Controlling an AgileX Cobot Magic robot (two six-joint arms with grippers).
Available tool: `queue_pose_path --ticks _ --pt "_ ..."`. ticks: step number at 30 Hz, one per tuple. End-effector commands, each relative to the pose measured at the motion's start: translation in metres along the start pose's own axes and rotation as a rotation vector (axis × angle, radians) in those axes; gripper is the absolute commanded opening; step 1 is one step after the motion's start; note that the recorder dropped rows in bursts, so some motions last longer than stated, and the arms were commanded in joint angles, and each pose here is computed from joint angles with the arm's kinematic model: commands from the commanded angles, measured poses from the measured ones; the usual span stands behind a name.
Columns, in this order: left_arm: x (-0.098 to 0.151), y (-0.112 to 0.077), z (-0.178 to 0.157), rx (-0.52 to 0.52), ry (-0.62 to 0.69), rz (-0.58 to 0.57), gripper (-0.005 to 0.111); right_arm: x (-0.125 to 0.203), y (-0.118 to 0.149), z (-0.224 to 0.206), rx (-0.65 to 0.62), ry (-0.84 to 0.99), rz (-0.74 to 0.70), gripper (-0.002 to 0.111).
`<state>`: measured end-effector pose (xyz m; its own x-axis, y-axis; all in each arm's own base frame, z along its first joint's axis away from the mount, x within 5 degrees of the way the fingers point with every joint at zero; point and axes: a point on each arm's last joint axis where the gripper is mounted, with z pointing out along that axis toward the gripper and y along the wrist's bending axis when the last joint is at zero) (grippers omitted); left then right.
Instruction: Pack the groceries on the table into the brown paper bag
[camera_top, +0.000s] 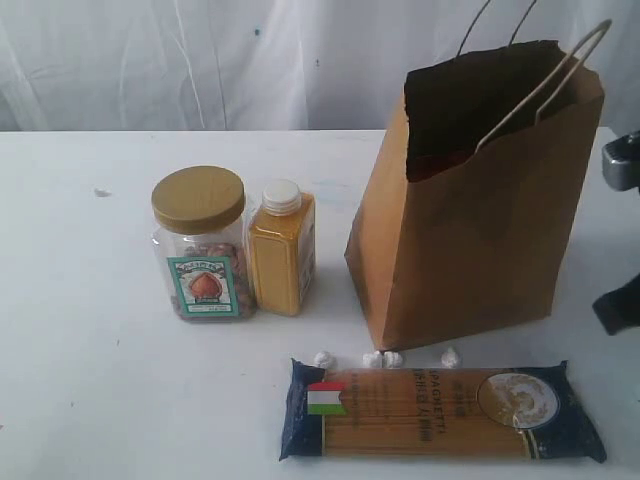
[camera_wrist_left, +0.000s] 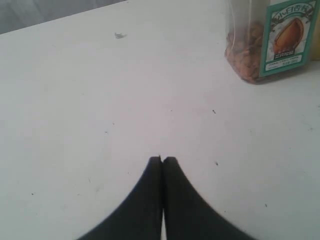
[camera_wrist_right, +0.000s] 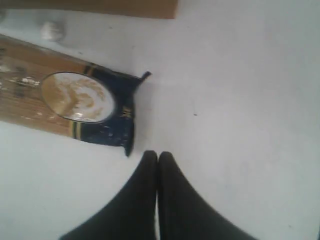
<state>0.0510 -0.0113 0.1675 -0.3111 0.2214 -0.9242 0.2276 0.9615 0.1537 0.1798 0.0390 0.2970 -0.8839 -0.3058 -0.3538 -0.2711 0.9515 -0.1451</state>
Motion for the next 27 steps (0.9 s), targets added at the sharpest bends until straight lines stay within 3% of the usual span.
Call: queue_pose_path --ticks 1,4,9,13,19,22,25,27 --pt "0.001 -0.001 0.0 0.004 -0.002 -0.014 0.0 0.008 0.02 0.01 -0.199 -0.024 -0.078 0.0" --pt "0.001 -0.001 0.0 0.004 -0.002 -0.014 0.0 0.013 0.033 0.016 -0.334 -0.029 -0.076 0.0" --pt "0.001 -0.001 0.0 0.004 -0.002 -0.014 0.0 0.028 0.034 0.042 -0.289 -0.218 0.062 0.0" --pt "0.001 -0.001 0.0 0.004 -0.002 -0.014 0.0 0.052 0.027 0.048 -0.239 -0.554 0.266 0.0" --pt "0.001 -0.001 0.0 0.004 -0.002 -0.014 0.0 0.1 0.022 0.023 -0.222 -0.95 0.296 0.0" --pt "0.001 -0.001 0.0 0.004 -0.002 -0.014 0.0 0.119 0.021 0.007 -0.135 -1.103 0.148 0.0" --pt "0.001 0.0 0.0 0.002 -0.002 -0.011 0.0 0.138 0.016 -0.003 0.19 -1.174 -0.241 0.0" --pt "0.001 0.0 0.0 0.002 -0.002 -0.011 0.0 0.148 0.011 -0.002 0.346 -1.118 -0.372 0.0"
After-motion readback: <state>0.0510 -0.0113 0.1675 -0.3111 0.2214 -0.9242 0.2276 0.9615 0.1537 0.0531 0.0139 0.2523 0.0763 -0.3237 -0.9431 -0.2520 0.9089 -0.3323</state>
